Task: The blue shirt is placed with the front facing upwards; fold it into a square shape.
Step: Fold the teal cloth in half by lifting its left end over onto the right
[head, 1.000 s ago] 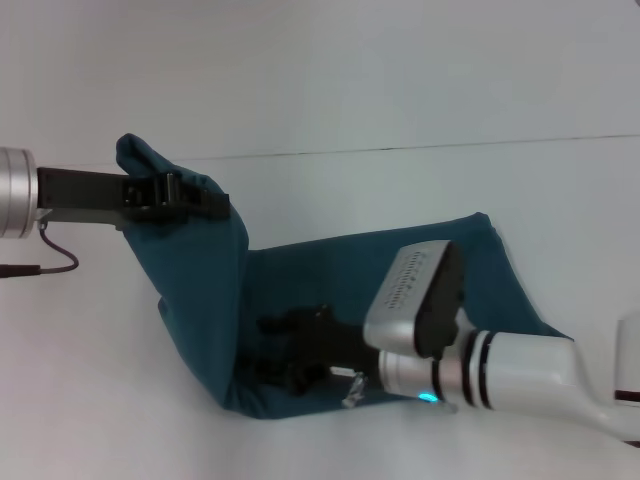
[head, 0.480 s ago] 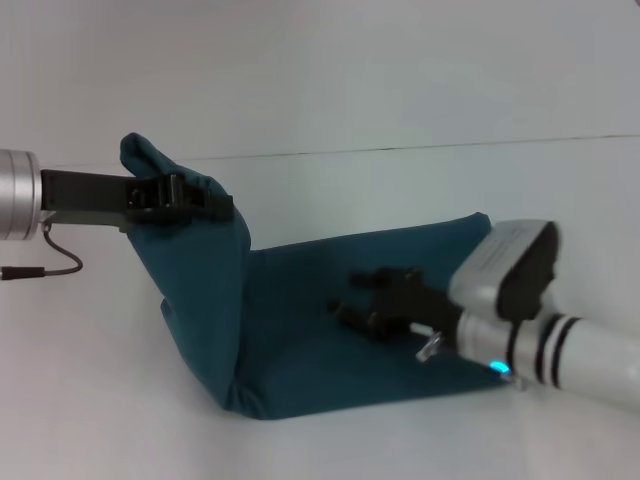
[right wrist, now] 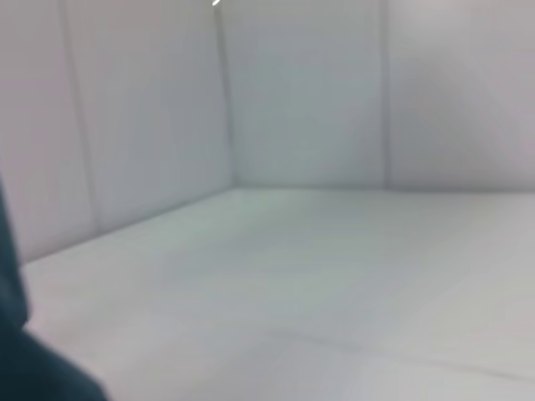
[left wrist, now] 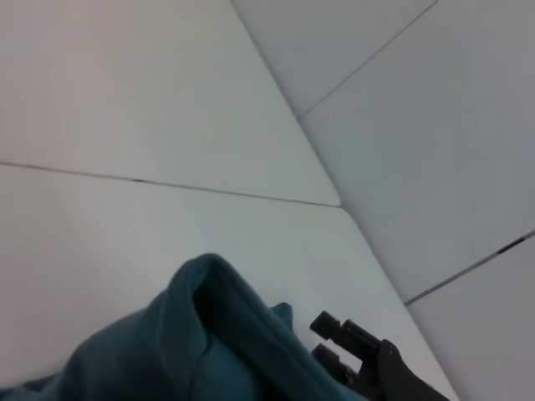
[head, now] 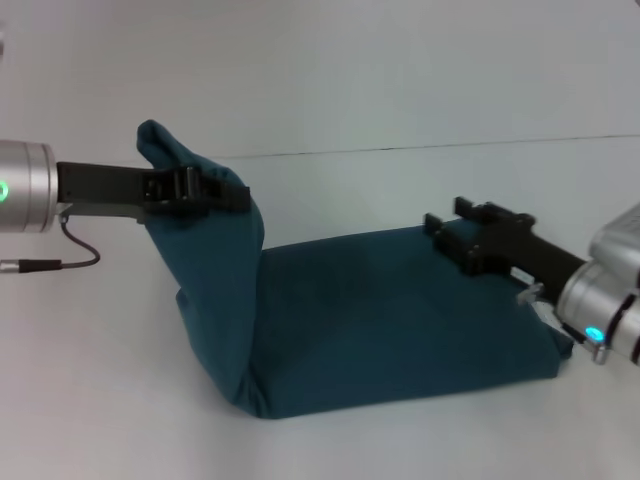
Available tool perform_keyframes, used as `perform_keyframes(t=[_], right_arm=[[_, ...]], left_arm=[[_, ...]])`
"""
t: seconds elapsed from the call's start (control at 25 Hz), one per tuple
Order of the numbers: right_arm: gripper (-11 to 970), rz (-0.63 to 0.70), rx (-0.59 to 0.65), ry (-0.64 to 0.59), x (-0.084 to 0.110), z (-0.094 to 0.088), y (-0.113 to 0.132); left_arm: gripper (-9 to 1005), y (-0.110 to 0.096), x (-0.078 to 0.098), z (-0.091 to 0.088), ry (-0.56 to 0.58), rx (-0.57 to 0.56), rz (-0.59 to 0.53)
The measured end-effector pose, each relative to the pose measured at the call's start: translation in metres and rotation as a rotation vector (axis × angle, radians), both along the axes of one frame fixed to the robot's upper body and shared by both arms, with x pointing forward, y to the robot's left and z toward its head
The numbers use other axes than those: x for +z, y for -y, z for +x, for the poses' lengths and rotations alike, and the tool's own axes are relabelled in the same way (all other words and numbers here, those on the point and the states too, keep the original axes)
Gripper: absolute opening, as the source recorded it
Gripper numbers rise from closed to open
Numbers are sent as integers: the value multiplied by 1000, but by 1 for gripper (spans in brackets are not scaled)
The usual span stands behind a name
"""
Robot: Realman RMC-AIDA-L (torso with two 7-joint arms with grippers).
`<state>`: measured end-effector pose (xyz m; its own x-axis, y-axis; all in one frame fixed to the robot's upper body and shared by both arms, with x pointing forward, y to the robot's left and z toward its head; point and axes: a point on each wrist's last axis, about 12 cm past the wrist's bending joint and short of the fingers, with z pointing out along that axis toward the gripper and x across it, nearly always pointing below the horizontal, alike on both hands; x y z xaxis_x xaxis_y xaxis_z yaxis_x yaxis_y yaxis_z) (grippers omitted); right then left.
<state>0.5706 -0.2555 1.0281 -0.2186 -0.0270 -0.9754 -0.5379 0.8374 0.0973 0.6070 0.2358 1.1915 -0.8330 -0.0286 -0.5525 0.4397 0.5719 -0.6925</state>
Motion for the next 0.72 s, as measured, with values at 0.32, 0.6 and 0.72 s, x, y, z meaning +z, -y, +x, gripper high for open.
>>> perform_keyframes(t=[0.32, 0.6, 0.72], right_arm=[[540, 8, -77, 24, 4, -5, 29], [541, 10, -132, 53, 5, -13, 48], [541, 1, -156, 57, 5, -16, 57]], left_arm=[[43, 21, -1, 4, 3, -25, 18], [44, 44, -7, 7, -9, -48, 4], [44, 52, -7, 11, -6, -56, 5]])
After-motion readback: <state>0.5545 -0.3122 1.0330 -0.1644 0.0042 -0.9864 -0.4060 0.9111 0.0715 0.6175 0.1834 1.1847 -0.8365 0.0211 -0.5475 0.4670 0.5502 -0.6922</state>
